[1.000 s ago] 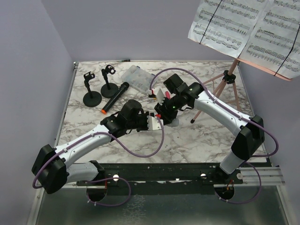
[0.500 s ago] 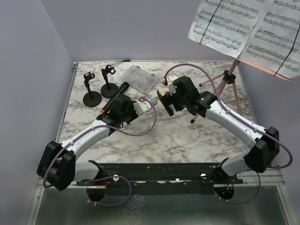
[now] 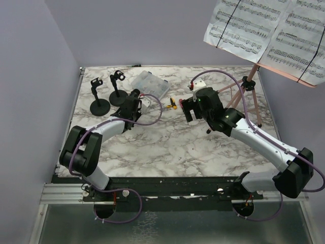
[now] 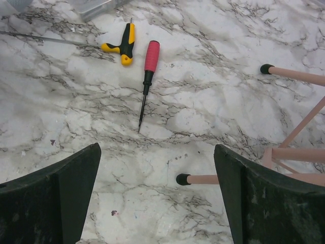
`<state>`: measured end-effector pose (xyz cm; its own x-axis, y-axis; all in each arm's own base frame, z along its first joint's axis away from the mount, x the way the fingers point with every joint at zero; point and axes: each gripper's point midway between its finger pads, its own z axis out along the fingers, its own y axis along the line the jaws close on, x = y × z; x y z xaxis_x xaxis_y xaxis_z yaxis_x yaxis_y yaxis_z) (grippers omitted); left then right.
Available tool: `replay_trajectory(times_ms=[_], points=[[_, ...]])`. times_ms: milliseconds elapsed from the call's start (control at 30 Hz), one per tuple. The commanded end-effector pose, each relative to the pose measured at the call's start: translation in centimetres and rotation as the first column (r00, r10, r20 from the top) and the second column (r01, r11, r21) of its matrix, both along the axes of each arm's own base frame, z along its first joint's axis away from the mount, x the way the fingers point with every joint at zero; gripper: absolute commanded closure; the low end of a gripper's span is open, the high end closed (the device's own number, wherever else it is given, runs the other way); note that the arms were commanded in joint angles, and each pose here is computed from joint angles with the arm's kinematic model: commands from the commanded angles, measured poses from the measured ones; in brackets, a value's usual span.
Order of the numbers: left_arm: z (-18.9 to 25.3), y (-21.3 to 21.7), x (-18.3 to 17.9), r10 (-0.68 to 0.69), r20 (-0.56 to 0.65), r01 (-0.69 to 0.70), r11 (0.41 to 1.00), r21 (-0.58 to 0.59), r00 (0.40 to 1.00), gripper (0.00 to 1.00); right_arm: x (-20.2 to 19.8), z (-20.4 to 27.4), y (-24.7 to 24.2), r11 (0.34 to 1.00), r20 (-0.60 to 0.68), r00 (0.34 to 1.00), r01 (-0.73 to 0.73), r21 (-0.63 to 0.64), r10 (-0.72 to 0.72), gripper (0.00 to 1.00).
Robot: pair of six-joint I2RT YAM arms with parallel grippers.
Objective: Pack up the instrument practice props
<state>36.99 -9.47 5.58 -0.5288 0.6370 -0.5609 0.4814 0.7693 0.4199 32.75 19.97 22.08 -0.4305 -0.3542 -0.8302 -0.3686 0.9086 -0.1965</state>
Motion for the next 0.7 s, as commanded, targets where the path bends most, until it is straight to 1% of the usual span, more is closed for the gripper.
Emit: replay_trajectory(times_ms=[0,167,267,500,567,667], points=[[1.3,1.9,3.0,0.102,0.065,-0.102,0.995,0.0,0.993,1.0,0.0,0.6,-0.3,0.999,0.039,0.999,0.028,0.033,-0.029,0.03],[-0.4,3.6,4.3,0.139,0.026,-0.139,0.99,0.026,0.99,1.0,0.0,0.4,-0.2,0.999,0.04,0.999,0.019,0.034,-0.02,0.03],[-1.2,3.9,4.9,0.138,0.002,-0.138,0.99,0.042,0.99,1.0,0.1,0.3,-0.2,0.999,0.043,0.999,0.02,0.031,-0.022,0.03],[-2.4,5.7,5.7,0.183,-0.017,-0.179,0.976,0.121,0.983,0.99,0.4,0.2,0.0,1.0,0.045,0.999,0.015,0.025,-0.016,0.03],[-2.3,6.2,6.0,0.201,-0.01,-0.198,0.971,0.134,0.98,0.96,0.4,0.0,0.1,1.0,0.042,0.999,0.013,0.022,-0.014,0.03],[-2.2,6.6,6.7,0.21,-0.001,-0.207,0.968,0.145,0.978,0.86,0.5,-0.1,0.2,1.0,0.043,0.999,0.01,0.021,-0.011,0.03]])
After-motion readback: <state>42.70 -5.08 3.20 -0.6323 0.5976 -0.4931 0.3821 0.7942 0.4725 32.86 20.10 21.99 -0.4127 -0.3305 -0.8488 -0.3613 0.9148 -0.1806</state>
